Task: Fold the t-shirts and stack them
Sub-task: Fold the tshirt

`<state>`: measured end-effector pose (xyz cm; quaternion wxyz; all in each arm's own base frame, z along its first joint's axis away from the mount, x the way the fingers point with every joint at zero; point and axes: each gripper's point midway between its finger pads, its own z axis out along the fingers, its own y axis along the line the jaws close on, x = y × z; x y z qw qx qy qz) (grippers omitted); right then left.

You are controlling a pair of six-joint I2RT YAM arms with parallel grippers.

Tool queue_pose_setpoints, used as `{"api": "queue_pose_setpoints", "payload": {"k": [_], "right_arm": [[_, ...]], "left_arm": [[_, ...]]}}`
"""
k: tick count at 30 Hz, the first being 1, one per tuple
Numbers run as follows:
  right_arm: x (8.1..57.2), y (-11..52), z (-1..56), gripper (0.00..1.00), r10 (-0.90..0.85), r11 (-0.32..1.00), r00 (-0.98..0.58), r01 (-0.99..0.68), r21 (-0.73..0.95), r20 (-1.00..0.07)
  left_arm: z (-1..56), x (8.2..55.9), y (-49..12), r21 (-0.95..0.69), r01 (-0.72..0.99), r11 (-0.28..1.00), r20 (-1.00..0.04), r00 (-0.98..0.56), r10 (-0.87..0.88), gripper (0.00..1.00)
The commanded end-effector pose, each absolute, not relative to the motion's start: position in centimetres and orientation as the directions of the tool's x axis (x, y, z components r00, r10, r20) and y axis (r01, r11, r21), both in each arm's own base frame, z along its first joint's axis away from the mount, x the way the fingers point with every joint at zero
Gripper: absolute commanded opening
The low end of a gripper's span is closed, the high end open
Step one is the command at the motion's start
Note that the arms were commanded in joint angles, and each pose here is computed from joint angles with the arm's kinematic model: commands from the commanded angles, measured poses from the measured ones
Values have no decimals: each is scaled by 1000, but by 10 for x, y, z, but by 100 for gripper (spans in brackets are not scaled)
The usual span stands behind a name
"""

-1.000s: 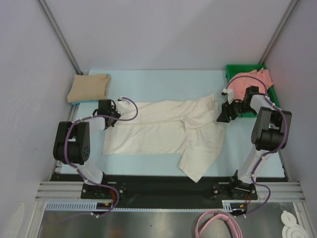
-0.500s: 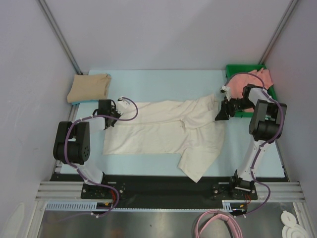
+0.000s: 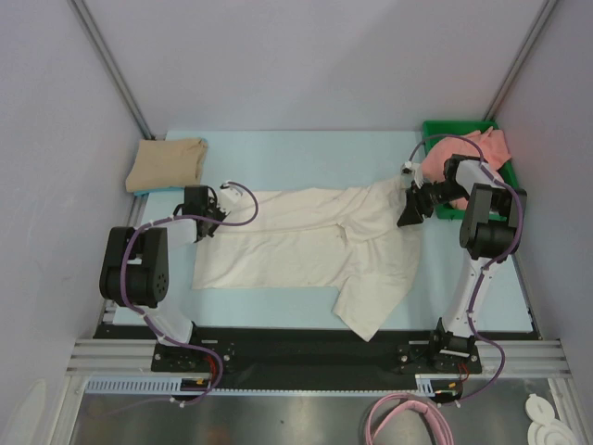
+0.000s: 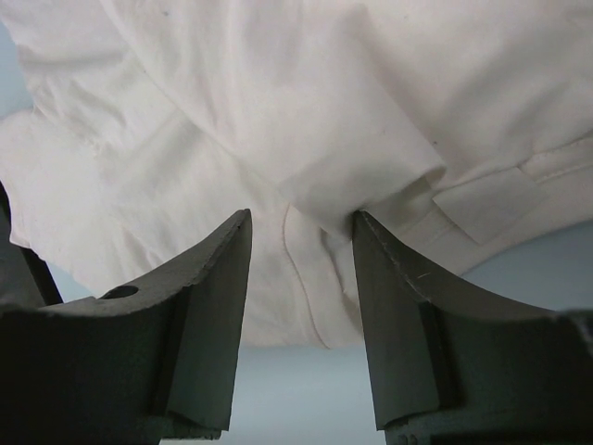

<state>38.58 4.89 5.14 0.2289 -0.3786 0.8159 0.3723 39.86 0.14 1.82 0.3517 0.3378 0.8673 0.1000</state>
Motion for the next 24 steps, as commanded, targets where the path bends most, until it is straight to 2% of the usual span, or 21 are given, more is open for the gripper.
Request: {"api": "queue_pose_setpoints", "payload": {"k": [1,4,7,8,11,15,24], "right_arm": [[392,51,59,52,-457,436,-606,-791,429,-651],[392,51,58,47,-462,438,-606,-791,428,-647],[391,52,59,32,-459,441,-612,-786,433,-644],[391,52,59,23,-459,441,-614,-785,435,-642],[388,52,59,7,-457,449,-624,-777,442,-633],[372,53,68,2,-468,441,-635,-770,461,-614],[315,66,97,3,-485,401,-630,-777,486,-607]], "left_arm": [[8,392,0,387,543,745,-516,-543,663,1],[7,392,0,387,544,744,-515,-542,664,1],[8,392,-1,388,542,745,-517,-541,663,1],[8,392,-1,388,544,744,-517,-540,664,2],[7,392,-1,387,544,744,-517,-540,664,2],[8,392,-1,389,545,743,-518,-537,665,2],[8,390,-1,392,548,739,-519,-531,669,3]]}}
